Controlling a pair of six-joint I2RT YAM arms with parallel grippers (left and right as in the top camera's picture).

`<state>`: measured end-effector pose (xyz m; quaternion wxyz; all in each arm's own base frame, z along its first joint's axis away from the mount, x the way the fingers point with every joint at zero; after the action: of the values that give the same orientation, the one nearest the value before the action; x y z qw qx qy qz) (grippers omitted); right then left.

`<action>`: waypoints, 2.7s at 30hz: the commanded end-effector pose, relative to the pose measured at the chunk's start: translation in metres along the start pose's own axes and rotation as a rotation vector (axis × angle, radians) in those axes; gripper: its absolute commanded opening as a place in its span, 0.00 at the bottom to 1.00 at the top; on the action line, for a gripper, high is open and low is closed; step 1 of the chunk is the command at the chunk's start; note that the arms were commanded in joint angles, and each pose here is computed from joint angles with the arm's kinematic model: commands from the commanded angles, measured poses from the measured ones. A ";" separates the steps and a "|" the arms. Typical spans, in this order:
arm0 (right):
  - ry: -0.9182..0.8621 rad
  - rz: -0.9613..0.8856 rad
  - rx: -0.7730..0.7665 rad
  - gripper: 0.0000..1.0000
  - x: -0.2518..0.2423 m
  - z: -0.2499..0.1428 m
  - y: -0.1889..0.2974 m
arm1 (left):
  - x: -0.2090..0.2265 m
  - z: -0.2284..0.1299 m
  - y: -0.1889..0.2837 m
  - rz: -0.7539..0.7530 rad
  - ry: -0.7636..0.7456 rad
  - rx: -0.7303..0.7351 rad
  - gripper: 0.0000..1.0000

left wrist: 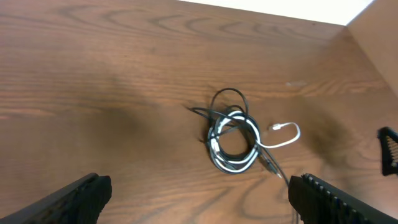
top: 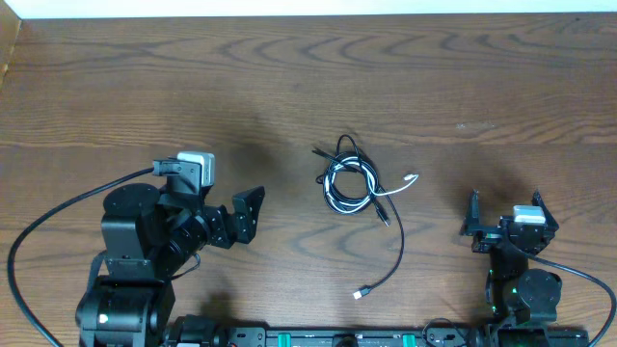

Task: Untangle cables
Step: 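Raise the left gripper and move it toward the cable bundle, then lower the left gripper onto the bundle and grasp a black cable loop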

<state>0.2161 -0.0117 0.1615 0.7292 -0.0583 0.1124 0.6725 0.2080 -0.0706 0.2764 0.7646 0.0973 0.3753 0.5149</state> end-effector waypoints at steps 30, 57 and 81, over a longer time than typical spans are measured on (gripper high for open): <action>0.010 0.010 -0.004 0.99 0.002 0.000 0.000 | 0.037 -0.027 -0.046 0.302 0.438 0.222 0.96; 0.010 0.010 -0.004 0.99 0.002 0.000 0.000 | -0.031 -0.086 -0.203 0.296 0.110 0.341 0.96; 0.010 0.010 -0.004 0.99 0.002 0.000 0.000 | 0.000 -0.128 -0.259 0.389 0.093 0.410 0.56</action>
<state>0.2161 -0.0117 0.1614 0.7292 -0.0581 0.1125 0.6725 0.3012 -0.2161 0.0460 0.5953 0.2983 0.4881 0.5643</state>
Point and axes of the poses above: each gripper's point midway between its finger pads, its own y axis back along the fingers, its own x axis along the line the jaws close on, z = x × y, the point moved 3 cm from there along y, back along the fingers, and after that the axes turned 9 degrees about y, right-handed, at the moved point
